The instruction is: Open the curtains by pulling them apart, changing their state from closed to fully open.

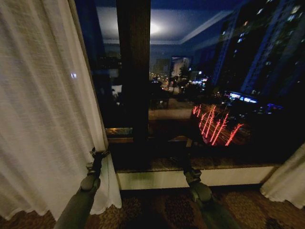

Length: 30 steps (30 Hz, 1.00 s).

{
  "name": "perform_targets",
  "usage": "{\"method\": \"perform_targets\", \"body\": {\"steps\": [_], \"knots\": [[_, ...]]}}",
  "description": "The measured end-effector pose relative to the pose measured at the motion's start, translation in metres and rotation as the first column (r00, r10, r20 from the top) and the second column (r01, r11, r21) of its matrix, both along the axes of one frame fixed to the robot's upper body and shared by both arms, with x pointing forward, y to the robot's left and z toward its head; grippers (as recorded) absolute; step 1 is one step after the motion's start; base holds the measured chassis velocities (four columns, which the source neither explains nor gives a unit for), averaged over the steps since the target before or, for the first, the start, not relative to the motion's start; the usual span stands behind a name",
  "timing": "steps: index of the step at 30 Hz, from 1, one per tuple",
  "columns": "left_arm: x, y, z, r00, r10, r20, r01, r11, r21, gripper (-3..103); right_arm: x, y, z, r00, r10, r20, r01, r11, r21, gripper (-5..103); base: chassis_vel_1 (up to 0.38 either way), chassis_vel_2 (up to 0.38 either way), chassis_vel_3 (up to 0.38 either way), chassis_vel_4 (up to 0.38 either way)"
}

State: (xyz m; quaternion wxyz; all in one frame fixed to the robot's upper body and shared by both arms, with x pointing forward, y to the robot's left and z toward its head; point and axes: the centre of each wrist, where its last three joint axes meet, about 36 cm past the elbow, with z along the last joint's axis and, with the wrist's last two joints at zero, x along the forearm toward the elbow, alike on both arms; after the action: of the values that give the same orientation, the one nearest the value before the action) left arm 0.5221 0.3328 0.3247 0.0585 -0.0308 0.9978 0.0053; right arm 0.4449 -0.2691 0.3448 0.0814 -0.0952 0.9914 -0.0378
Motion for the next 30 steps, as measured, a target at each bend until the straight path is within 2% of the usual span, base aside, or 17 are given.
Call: {"method": "perform_targets", "body": {"steps": [3, 5, 8, 10, 11, 14, 16, 20, 23, 24, 27, 30], "knots": [[0.001, 0.001, -0.001, 1.0, 0.001, -0.002, -0.001, 1.0, 0.003, 101, 0.0, 0.0, 0.0, 1.0, 0.0, 0.0, 0.0, 1.0, 0.0, 100, 0.0, 0.0, 0.0, 0.0], [0.001, 0.004, -0.003, 1.0, 0.003, -0.003, -0.003, 1.0, 0.004, 91, 0.0, 0.0, 0.0, 1.0, 0.0, 0.0, 0.0, 1.0, 0.0, 100, 0.0, 0.0, 0.0, 0.0], [0.0, 0.007, -0.005, 1.0, 0.008, 0.001, -0.008, 1.0, 0.006, 86, 0.0, 0.0, 0.0, 1.0, 0.0, 0.0, 0.0, 1.0, 0.0, 100, 0.0, 0.0, 0.0, 0.0], [-0.001, 0.011, -0.008, 1.0, 0.015, 0.005, -0.015, 1.0, 0.002, 75, 0.0, 0.0, 0.0, 1.0, 0.0, 0.0, 0.0, 1.0, 0.0, 100, 0.0, 0.0, 0.0, 0.0], [-0.001, 0.011, -0.008, 1.0, 0.015, 0.005, -0.015, 1.0, 0.002, 75, 0.0, 0.0, 0.0, 1.0, 0.0, 0.0, 0.0, 1.0, 0.0, 100, 0.0, 0.0, 0.0, 0.0], [-0.002, 0.013, -0.009, 1.0, 0.02, 0.008, -0.02, 1.0, -0.004, 58, 0.0, 0.0, 0.0, 1.0, 0.0, 0.0, 0.0, 1.0, 0.0, 100, 0.0, 0.0, 0.0, 0.0], [-0.003, 0.013, -0.009, 1.0, 0.02, 0.008, -0.02, 1.0, -0.004, 58, 0.0, 0.0, 0.0, 1.0, 0.0, 0.0, 0.0, 1.0, 0.0, 100, 0.0, 0.0, 0.0, 0.0], [-0.003, 0.016, -0.009, 1.0, 0.027, 0.008, -0.027, 1.0, -0.005, 37, 0.0, 0.0, 0.0, 1.0, 0.0, 0.0, 0.0, 1.0, 0.0, 100, 0.0, 0.0, 0.0, 0.0], [-0.003, 0.017, -0.009, 1.0, 0.03, 0.008, -0.03, 1.0, -0.005, 32, 0.0, 0.0, 0.0, 1.0, 0.0, 0.0, 0.0, 1.0, 0.0, 100, 0.0, 0.0, 0.0, 0.0], [-0.004, 0.018, -0.009, 0.999, 0.036, 0.007, -0.036, 0.999, -0.004, 21, 0.0, 0.0, 0.0, 1.0, 0.0, 0.0, 0.0, 1.0, 0.0, 100, 0.0, 0.0, 0.0, 0.0], [-0.004, 0.019, -0.009, 0.999, 0.041, 0.006, -0.041, 0.999, -0.003, 15, 0.0, 0.0, 0.0, 1.0, 0.0, 0.0, 0.0, 1.0, 0.0, 100, 0.0, 0.0, 0.0, 0.0], [-0.005, 0.023, -0.008, 0.999, 0.047, 0.006, -0.047, 0.999, 0.0, 2, 0.0, 0.0, 0.0, 1.0, 0.0, 0.0, 0.0, 1.0, 0.0, 100, 0.0, 0.0, 0.0, 0.0]]}}
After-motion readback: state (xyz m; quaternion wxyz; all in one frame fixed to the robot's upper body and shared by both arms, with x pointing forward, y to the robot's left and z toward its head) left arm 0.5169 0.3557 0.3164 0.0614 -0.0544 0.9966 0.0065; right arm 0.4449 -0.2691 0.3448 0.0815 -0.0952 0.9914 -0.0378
